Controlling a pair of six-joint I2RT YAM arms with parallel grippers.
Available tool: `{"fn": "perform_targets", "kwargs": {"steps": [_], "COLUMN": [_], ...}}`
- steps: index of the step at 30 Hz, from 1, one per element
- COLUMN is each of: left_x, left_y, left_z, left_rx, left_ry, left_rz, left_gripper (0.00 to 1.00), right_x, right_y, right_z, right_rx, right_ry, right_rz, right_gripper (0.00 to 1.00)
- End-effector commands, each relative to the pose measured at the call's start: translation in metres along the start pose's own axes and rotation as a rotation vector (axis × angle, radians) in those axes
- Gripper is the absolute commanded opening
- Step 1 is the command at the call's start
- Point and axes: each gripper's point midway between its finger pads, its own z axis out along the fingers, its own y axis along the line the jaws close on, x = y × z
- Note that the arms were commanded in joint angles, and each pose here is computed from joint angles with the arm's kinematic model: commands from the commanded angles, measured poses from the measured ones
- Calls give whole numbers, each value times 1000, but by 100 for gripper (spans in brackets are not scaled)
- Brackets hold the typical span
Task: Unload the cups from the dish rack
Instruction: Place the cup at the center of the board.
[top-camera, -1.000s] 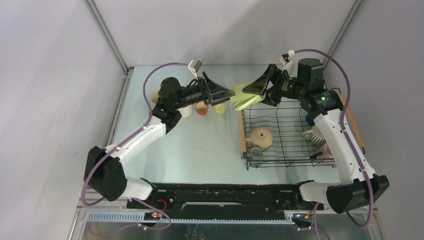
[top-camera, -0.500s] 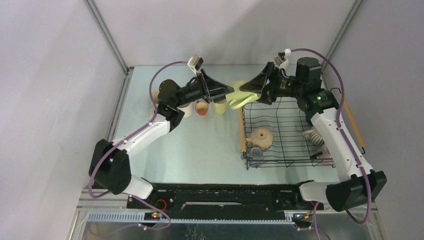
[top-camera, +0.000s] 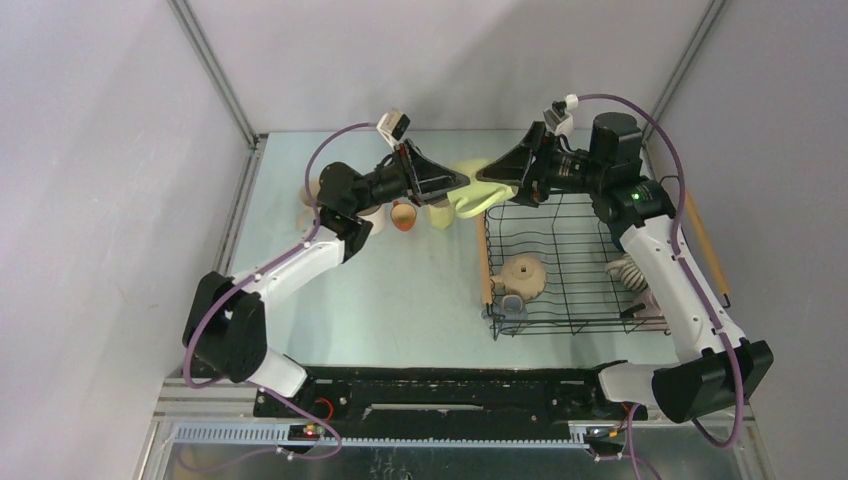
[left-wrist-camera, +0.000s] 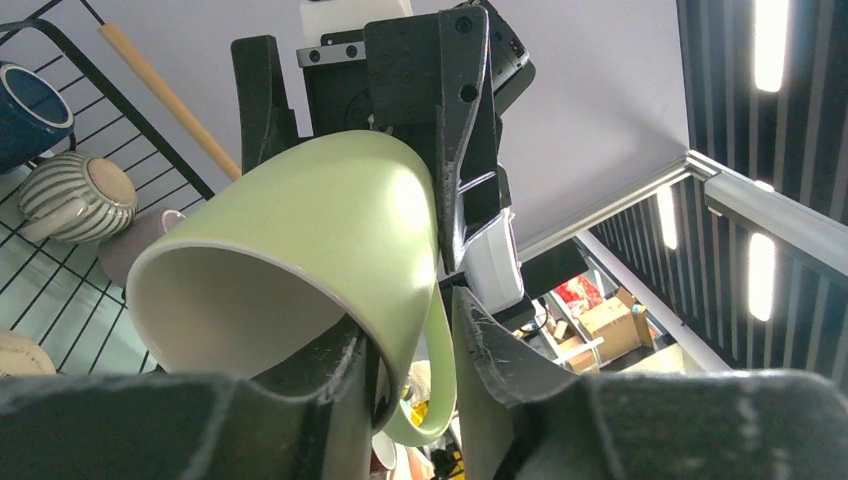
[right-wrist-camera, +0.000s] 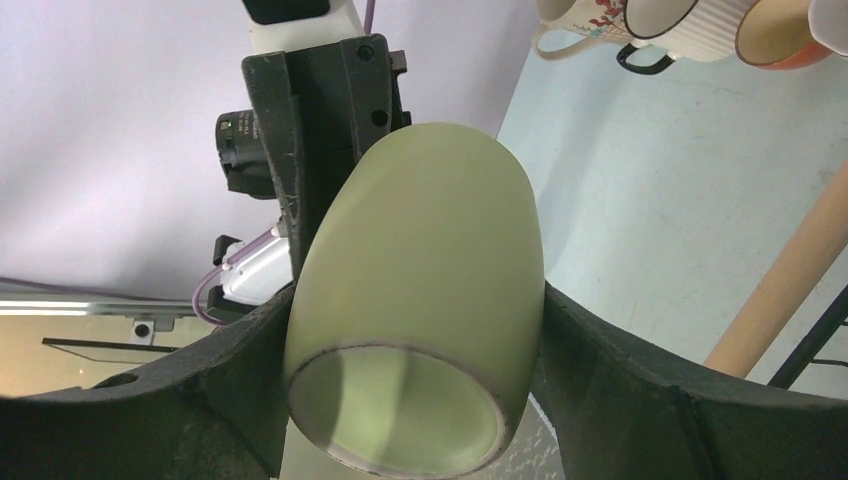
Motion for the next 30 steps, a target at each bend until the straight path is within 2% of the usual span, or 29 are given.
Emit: {"fn": "perform_targets", "kwargs": {"steps": [1, 3, 6, 7, 10, 11, 13, 16, 19, 24, 30], "left_x": [11, 12, 12, 12, 12, 11, 11, 7, 4, 0, -3], "left_y": [-20, -21, -22, -23, -24, -25, -27, -29, -29, -27, -20], "left_z": [0, 1, 1, 1, 0, 0, -1, -1, -2, -3, -6], "left_rx": [75, 76, 78, 79, 80, 81, 84, 86, 83, 77, 37], "left_ry": [25, 26, 26, 24, 16, 11, 2, -25, -52, -92, -118], "left_rz": [54, 55, 55, 56, 57, 60, 65, 72, 62, 48, 57], "left_gripper": [29, 22, 4, 1, 0, 0, 0, 0, 0, 0, 0], "right_x": [0, 0, 1, 1, 2, 2, 2, 2, 5, 4, 3], "right_y": [12, 11, 10, 10, 8, 8, 7, 9, 12, 5, 3], "right_z": [2, 3, 3, 3, 3, 4, 3, 3, 5, 4, -6], "right_rx": [-44, -43, -42, -41, -36, -35, -32, -23, -16, 35, 82], "right_ry": [3, 6, 7, 6, 4, 4, -5, -31, -38, -67, -116], "right_rz": [-37, -37, -36, -37, -33, -33, -39, -62, -75, -81, -110], "right_gripper": [28, 28, 28, 28, 30, 34, 48, 74, 89, 99, 100]}}
